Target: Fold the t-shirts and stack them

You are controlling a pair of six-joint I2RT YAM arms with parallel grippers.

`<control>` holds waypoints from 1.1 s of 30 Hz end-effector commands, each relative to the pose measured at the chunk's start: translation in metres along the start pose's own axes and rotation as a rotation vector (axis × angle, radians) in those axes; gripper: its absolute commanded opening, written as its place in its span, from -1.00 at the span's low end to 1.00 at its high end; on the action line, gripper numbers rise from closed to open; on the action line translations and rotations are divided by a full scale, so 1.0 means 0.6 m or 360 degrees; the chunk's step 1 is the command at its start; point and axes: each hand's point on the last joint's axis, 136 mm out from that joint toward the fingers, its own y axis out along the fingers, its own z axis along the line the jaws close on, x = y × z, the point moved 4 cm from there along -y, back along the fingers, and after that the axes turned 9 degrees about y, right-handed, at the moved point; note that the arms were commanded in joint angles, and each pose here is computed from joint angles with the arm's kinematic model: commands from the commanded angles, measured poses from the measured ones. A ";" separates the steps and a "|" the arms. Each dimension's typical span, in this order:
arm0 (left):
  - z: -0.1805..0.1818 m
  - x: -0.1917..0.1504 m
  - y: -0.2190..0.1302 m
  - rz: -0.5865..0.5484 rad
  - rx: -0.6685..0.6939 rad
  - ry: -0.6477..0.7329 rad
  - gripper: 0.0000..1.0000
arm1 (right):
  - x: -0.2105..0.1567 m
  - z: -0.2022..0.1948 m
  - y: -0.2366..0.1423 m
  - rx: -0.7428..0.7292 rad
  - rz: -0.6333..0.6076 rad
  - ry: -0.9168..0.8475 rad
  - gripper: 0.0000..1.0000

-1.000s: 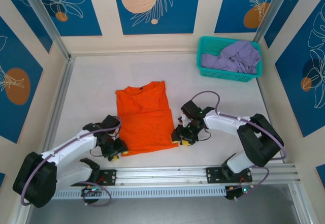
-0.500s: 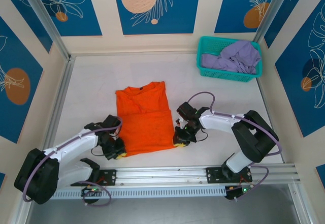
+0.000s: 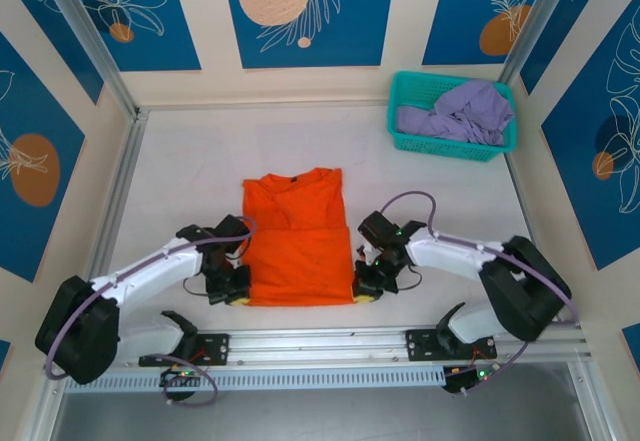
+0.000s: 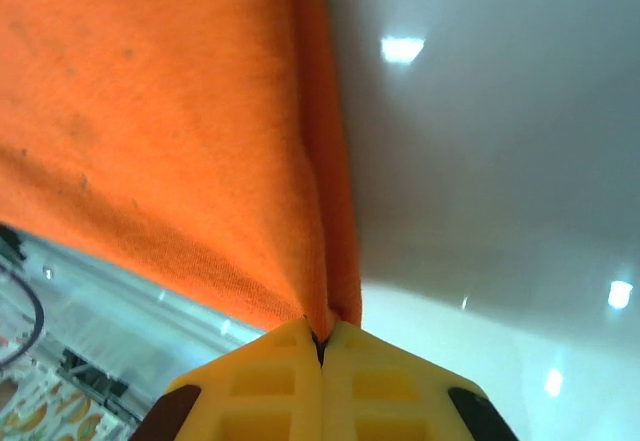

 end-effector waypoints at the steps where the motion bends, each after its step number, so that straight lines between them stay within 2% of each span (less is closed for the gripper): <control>1: -0.013 -0.048 -0.026 0.0130 -0.0111 0.0050 -1.00 | -0.057 -0.011 -0.018 0.0054 0.0138 0.0113 -1.00; 6: -0.043 -0.045 -0.080 0.0035 -0.0206 0.0109 -1.00 | -0.084 0.004 -0.062 0.0194 0.0067 0.0121 -1.00; 12: -0.105 0.025 -0.163 -0.0128 -0.0231 0.0198 -1.00 | -0.032 0.052 -0.144 0.0327 -0.0097 0.0149 -1.00; 16: -0.122 0.099 -0.223 -0.0296 -0.0251 0.0136 -1.00 | 0.037 0.083 -0.196 0.0382 -0.0171 0.0223 -1.00; 21: -0.124 0.202 -0.250 -0.0412 -0.0336 0.0010 -1.00 | 0.141 0.116 -0.242 0.0457 -0.0248 0.0339 -1.00; 33: -0.057 0.436 -0.204 -0.0394 -0.0285 -0.0238 -1.00 | 0.404 0.146 -0.252 0.0413 -0.0210 0.0612 -1.00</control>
